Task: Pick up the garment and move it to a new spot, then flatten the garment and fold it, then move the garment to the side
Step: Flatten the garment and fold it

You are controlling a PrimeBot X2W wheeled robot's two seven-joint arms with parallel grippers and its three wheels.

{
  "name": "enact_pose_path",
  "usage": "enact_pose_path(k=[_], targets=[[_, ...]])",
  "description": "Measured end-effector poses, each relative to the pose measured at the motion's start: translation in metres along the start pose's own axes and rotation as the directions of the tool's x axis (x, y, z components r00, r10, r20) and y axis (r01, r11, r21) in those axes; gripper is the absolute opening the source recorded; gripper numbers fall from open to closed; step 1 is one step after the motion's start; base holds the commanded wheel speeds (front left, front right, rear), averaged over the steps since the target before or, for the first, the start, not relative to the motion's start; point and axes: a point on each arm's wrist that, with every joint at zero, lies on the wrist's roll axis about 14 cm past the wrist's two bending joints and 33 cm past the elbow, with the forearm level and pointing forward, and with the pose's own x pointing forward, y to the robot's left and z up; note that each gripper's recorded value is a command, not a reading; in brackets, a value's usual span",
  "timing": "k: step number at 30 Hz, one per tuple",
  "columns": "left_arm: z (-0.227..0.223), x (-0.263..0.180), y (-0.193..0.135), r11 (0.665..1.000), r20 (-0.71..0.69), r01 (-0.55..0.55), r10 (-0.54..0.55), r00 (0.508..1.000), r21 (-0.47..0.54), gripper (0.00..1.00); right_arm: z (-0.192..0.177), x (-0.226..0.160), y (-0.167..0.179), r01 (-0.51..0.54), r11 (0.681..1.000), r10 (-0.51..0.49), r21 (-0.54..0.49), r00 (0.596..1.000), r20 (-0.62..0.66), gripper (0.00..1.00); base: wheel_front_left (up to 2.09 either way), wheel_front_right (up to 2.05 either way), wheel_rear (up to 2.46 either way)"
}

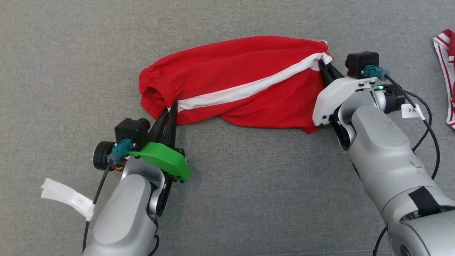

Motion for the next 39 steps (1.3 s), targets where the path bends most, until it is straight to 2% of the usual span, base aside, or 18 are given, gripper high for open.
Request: enact_pose_path(k=[4,9,14,18,21,25,28,34,37,39], targets=[[0.009,0.0,0.006,1.0,0.03,-0.017,0.017,0.999,-0.017,0.0,0.013,-0.001,-0.003,0.007,1.0,-0.007,0.004,0.999,0.043,0.0,0.0,0.0,0.0],[0.038,0.0,0.006,0.999,0.114,0.0,0.006,0.993,-0.051,0.0,0.05,-0.009,0.001,-0.004,1.0,0.006,-0.012,0.988,0.157,0.0,0.0,0.0,0.0],[0.084,-0.006,0.002,0.997,0.231,0.033,-0.017,0.973,-0.065,0.0,0.084,-0.034,0.008,-0.028,0.997,0.045,-0.066,0.96,0.278,0.0,0.0,0.0,0.0],[0.132,-0.019,-0.007,0.995,0.342,0.076,-0.052,0.938,-0.057,0.0,0.123,-0.065,0.014,-0.039,0.993,0.08,-0.108,0.912,0.403,0.0,0.0,0.0,0.0],[0.166,-0.036,-0.02,0.991,0.418,0.121,-0.086,0.904,-0.058,0.0,0.153,-0.096,0.015,-0.034,0.989,0.101,-0.143,0.862,0.497,0.0,0.0,0.0,0.0],[0.211,-0.068,-0.042,0.981,0.515,0.188,-0.141,0.845,-0.04,0.0,0.193,-0.146,0.012,-0.003,0.983,0.119,-0.184,0.774,0.622,0.0,0.0,0.0,0.0],[0.242,-0.097,-0.058,0.972,0.586,0.236,-0.178,0.79,-0.023,0.0,0.22,-0.189,0.008,0.036,0.977,0.124,-0.208,0.699,0.704,0.0,0.0,0.0,0.0],[0.296,-0.157,-0.101,0.935,0.7,0.351,-0.287,0.654,0.055,0.0,0.271,-0.294,0.009,0.159,0.956,0.13,-0.246,0.522,0.843,0.0,0.0,0.0,0.0],[0.309,-0.174,-0.118,0.913,0.713,0.399,-0.336,0.615,0.086,0.0,0.282,-0.332,0.01,0.221,0.943,0.12,-0.248,0.47,0.874,0.0,0.0,0.0,0.0],[0.312,-0.177,-0.125,0.905,0.703,0.412,-0.362,0.612,0.107,0.0,0.286,-0.348,0.011,0.246,0.938,0.113,-0.246,0.453,0.884,0.0,0.0,0.0,0.0]])
